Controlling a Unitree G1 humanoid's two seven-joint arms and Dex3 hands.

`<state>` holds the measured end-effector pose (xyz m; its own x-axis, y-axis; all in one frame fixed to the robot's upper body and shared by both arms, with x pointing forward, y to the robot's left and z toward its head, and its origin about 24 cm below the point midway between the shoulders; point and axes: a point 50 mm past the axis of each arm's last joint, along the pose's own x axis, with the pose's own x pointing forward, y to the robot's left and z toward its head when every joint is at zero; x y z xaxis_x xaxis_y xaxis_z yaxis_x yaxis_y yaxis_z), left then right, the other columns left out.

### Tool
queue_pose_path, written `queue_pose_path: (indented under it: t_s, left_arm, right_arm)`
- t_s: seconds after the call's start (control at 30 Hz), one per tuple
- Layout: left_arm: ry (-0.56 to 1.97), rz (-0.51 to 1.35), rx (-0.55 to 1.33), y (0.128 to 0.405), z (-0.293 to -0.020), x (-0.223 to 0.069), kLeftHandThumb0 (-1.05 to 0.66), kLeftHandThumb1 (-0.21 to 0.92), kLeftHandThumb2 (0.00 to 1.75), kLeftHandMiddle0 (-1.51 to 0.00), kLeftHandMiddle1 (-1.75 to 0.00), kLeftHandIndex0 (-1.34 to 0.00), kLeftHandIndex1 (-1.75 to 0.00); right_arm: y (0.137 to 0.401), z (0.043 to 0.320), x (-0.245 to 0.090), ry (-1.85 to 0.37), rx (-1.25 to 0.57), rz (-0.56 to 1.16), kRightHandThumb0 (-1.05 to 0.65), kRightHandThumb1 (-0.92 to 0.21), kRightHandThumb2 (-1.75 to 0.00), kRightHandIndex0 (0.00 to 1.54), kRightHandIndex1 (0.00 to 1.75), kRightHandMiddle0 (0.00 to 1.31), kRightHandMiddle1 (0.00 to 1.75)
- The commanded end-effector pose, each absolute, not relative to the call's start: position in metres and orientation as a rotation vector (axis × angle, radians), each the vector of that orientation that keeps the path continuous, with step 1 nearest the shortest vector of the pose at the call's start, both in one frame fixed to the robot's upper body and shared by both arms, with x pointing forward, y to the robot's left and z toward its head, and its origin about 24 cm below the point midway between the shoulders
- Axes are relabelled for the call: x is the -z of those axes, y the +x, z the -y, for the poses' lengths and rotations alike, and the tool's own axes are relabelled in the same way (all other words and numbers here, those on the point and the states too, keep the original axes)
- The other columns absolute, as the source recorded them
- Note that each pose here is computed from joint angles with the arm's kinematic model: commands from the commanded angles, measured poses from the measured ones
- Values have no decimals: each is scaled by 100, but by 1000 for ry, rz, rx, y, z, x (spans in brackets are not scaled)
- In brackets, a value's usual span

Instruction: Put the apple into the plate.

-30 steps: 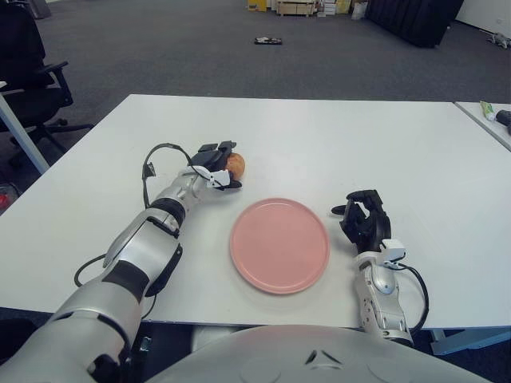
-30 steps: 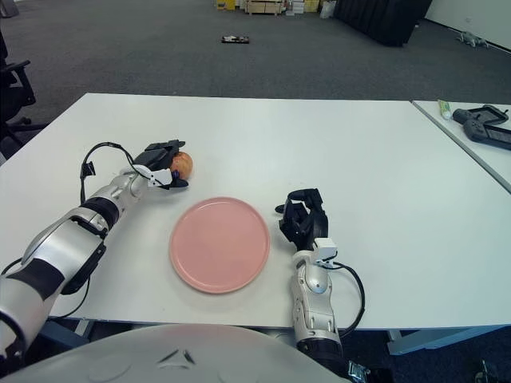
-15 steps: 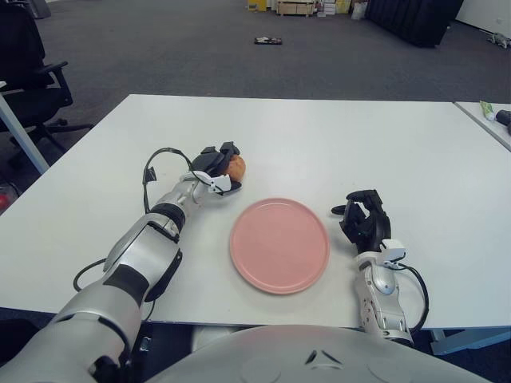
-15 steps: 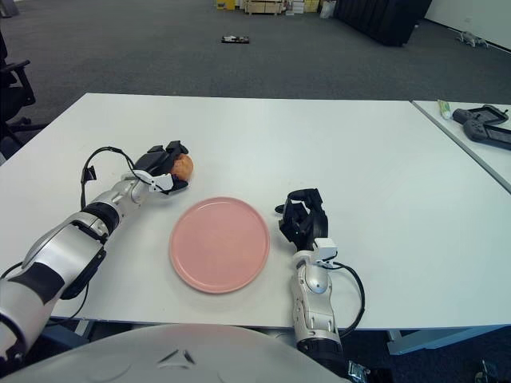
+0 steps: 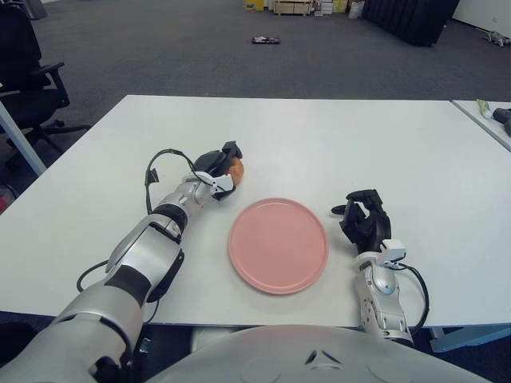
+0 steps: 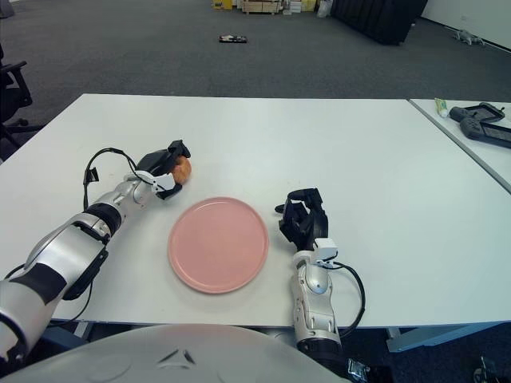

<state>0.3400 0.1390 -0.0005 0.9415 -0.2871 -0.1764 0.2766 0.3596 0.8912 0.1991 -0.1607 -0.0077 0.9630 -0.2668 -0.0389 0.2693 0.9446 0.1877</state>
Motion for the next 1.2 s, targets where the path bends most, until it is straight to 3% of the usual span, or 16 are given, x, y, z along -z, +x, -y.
queue_pose_path:
  t_s: [0.0,1.17]
  left_arm:
    - [1167,-83,388,331,-146,16,0,4,160,-86,-164,-58,-175]
    - [1087,-120,388,332,-149,15,0,7,156,-85,-162,-56,-175]
  right_arm:
    - [198,157,12,230,292,-43,-38,-68,-86,55,145,34,175]
    - [196,157,8,210,327,-67,-37,-73,-80,52,139,31,175]
